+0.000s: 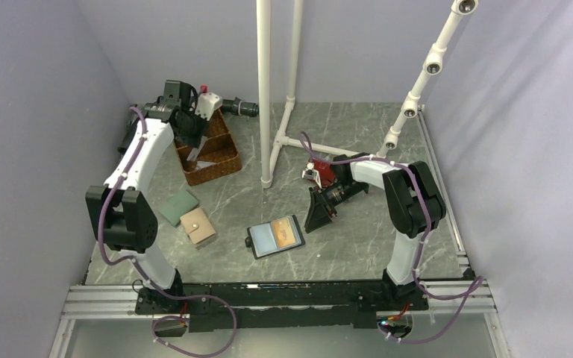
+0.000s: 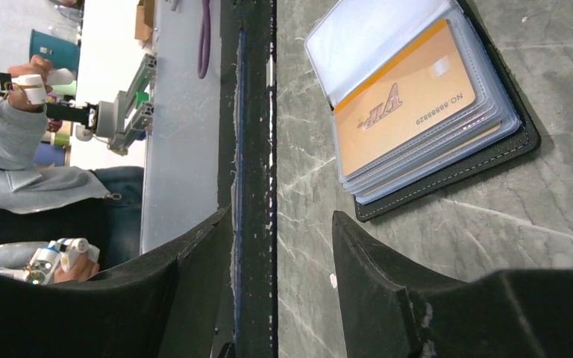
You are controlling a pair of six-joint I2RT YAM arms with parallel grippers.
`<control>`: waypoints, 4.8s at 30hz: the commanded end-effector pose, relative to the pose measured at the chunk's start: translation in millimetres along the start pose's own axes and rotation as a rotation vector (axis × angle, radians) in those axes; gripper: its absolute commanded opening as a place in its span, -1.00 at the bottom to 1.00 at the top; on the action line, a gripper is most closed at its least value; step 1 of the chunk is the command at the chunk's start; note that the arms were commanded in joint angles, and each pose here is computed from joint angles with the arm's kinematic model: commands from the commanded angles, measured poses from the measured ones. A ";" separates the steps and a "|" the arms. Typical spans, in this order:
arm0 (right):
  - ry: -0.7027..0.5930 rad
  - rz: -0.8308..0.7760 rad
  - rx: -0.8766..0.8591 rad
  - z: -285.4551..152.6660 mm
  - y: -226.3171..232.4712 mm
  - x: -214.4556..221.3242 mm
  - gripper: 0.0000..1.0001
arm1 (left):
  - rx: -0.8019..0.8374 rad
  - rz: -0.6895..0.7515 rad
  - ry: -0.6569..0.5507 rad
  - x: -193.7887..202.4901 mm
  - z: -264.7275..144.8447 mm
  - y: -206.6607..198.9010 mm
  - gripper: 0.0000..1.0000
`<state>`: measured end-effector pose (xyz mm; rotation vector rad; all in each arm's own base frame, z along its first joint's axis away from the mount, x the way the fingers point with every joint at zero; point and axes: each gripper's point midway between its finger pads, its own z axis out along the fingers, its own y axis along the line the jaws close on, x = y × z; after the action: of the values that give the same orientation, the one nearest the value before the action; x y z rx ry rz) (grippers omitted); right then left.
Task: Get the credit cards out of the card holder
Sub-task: Place the credit card in the storage box, then remove the credit card from the card holder.
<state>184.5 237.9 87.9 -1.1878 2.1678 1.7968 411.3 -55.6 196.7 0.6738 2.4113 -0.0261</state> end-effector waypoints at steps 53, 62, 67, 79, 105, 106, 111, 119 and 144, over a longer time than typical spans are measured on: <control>-0.095 0.086 0.190 24.0 10.6 -34.1 0.04 | 0.737 -1.176 -0.240 74.1 -55.3 -167.9 0.32; -0.098 0.275 0.299 41.6 -11.5 -27.9 -0.01 | 0.778 -1.210 -0.199 89.4 -33.8 -241.6 0.30; -0.119 0.305 0.379 40.6 -22.0 -27.8 -0.04 | 0.792 -1.190 -0.128 90.3 -19.5 -265.6 0.29; -0.132 0.317 0.421 39.4 -31.2 -25.9 -0.12 | 0.803 -1.125 0.003 97.1 9.7 -314.1 0.07; -0.090 0.328 0.471 44.1 -48.4 -18.3 -0.35 | 0.684 -1.113 0.152 133.8 38.5 -325.9 -0.27; -0.087 0.329 0.479 43.9 -49.7 -17.7 -0.35 | 0.681 -1.114 0.157 134.7 39.7 -326.0 -0.27; -0.065 0.335 0.496 46.6 -54.3 -13.8 -0.37 | 0.674 -1.111 0.178 137.7 44.3 -328.1 -0.25; 0.003 0.346 0.523 56.4 -62.9 -4.8 -0.62 | 0.666 -1.103 0.204 144.5 48.8 -330.0 -0.21; 0.082 0.371 0.604 58.4 -80.7 12.6 -0.66 | 0.688 -1.109 0.127 142.3 39.3 -322.0 -1.00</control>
<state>199.1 291.7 31.8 -0.7209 2.7607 1.2466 180.7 -278.4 26.9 -0.5290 2.6347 -1.3055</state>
